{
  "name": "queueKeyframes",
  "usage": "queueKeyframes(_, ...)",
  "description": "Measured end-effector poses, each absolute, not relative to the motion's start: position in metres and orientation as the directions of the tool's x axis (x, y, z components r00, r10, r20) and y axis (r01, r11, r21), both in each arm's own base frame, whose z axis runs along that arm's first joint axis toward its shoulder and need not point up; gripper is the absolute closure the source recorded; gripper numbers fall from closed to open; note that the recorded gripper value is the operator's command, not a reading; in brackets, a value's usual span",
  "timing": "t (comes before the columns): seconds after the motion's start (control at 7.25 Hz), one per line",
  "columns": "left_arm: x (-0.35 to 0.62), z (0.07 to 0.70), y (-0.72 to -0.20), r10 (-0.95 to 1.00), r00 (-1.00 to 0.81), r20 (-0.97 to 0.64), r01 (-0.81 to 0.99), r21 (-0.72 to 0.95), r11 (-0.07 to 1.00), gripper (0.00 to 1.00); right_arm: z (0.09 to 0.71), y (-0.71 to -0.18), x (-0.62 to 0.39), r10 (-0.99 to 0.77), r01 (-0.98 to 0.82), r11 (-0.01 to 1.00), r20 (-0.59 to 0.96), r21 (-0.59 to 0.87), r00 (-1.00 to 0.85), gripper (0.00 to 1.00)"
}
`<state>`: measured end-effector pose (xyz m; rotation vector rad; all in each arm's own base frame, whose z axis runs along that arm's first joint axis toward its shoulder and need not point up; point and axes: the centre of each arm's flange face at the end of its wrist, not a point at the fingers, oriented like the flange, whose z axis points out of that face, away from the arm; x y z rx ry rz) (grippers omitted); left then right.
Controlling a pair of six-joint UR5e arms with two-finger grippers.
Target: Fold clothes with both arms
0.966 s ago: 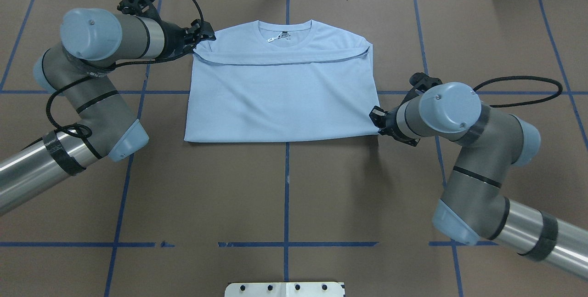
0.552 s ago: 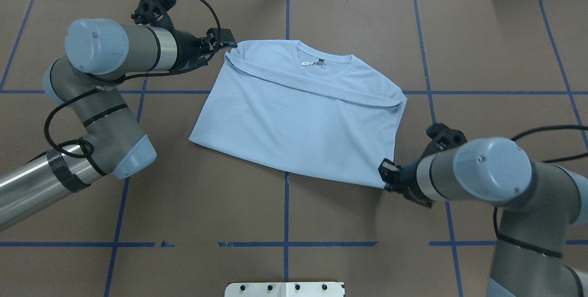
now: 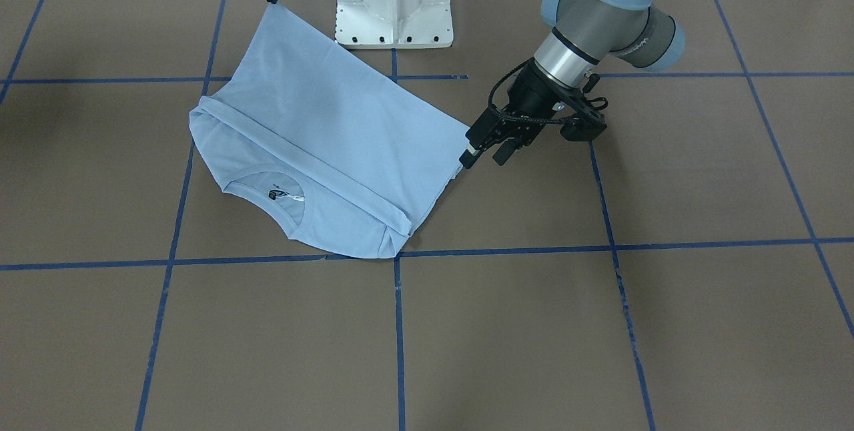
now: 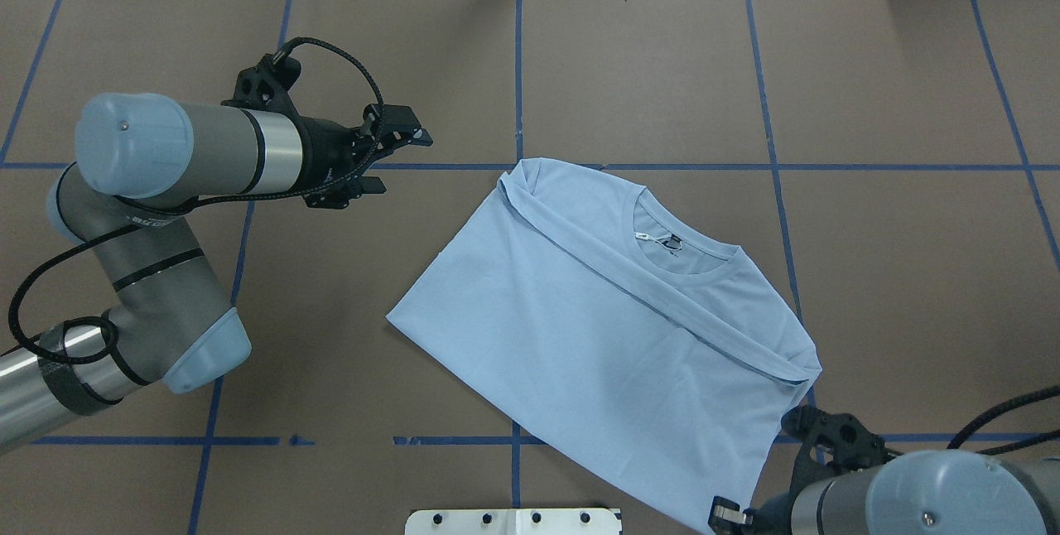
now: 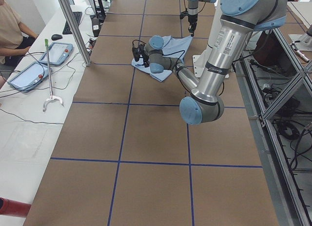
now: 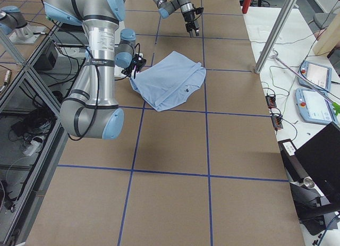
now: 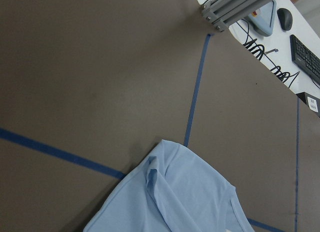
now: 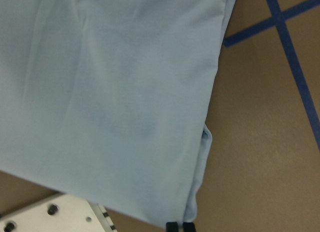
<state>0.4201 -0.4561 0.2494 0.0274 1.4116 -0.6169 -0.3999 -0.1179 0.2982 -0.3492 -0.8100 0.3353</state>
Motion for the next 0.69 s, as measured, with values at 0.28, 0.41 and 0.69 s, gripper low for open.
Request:
queueKeyframes(0.28,0.437,0.259,-0.430,-0.408,0.067,-0.911,0.376,-0.355,0.856,0.02,0.295,-0.114,-0.401,0.448,-0.181,0.879,0.632,-0.442,0.632,0.00)
queueKeyframes(0.41,0.453,0.262,-0.411,-0.400,0.108,-0.910,0.347,-0.343,0.873,0.00,0.288,-0.131,-0.400,0.478,-0.217,0.869,0.644,-0.444,0.597,0.00)
queueKeyframes(0.69,0.486,0.277,-0.360,-0.423,0.208,-0.882,0.401,-0.318,0.859,0.06,0.278,-0.196,-0.402,0.556,-0.339,0.831,0.662,-0.441,0.501,0.00)
